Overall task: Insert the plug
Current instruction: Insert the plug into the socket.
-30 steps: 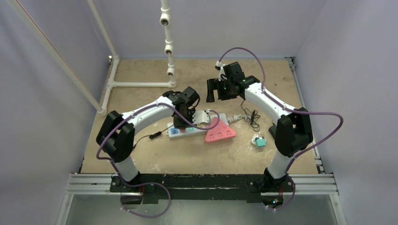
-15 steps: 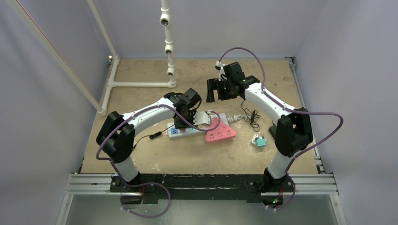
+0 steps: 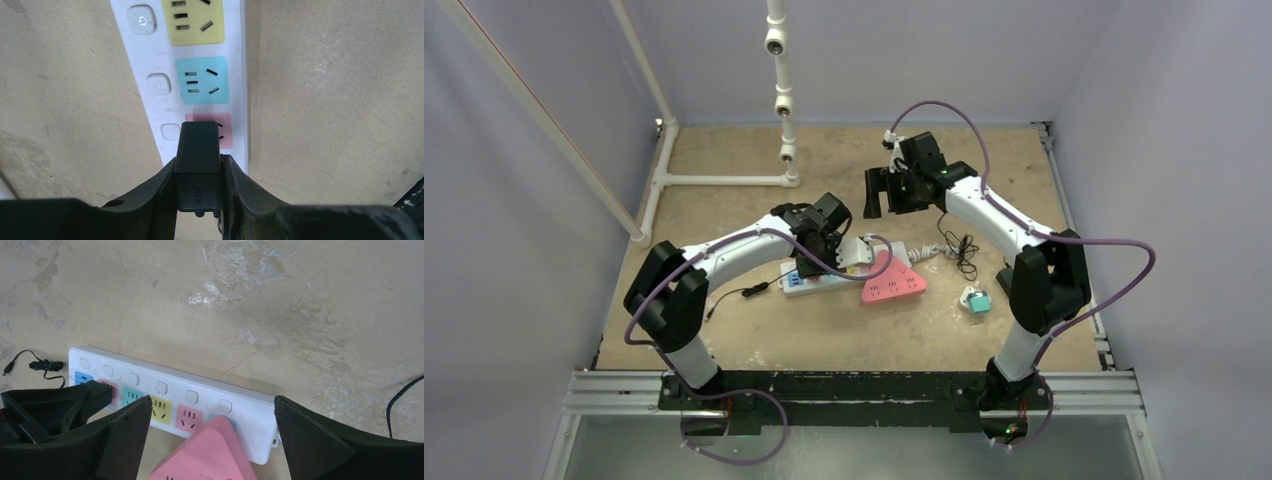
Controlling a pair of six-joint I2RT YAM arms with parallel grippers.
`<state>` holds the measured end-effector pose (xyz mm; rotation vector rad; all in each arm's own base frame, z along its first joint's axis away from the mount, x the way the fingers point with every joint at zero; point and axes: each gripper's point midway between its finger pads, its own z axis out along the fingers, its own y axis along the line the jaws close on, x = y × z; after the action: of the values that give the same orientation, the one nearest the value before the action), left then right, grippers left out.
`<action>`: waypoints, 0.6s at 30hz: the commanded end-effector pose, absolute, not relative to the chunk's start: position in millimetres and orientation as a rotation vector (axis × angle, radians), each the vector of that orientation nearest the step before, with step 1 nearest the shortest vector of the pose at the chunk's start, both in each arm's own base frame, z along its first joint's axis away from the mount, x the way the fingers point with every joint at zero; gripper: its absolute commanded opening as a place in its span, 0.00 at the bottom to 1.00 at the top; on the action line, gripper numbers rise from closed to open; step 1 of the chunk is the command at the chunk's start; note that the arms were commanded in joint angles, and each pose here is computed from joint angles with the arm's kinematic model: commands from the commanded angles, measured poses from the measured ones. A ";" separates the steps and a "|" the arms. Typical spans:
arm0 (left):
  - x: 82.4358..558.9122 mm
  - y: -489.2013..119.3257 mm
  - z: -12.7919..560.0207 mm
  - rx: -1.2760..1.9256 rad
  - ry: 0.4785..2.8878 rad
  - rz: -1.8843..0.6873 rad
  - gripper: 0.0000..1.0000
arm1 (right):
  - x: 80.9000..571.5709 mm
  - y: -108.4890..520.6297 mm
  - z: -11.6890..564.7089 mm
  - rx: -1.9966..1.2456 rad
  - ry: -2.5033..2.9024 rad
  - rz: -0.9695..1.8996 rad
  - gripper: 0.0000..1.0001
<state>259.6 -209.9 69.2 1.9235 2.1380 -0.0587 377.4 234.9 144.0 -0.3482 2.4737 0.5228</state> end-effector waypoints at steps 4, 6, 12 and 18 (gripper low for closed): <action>225.9 -180.1 21.4 2.021 2.291 -0.056 0.00 | 379.6 234.8 163.8 -0.347 2.412 0.536 0.93; 226.6 -176.2 19.0 2.022 2.296 -0.044 0.00 | 378.9 235.8 163.6 -0.349 2.413 0.541 0.93; 230.1 -161.6 11.4 2.027 2.306 -0.007 0.00 | 378.8 236.7 163.9 -0.349 2.413 0.551 0.93; 237.1 -155.0 5.7 2.031 2.313 -0.010 0.00 | 378.9 241.0 165.3 -0.360 2.409 0.578 0.92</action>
<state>262.6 -202.7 61.6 1.8755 2.1150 -0.0490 377.2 235.3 144.0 -0.3488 2.4740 0.5257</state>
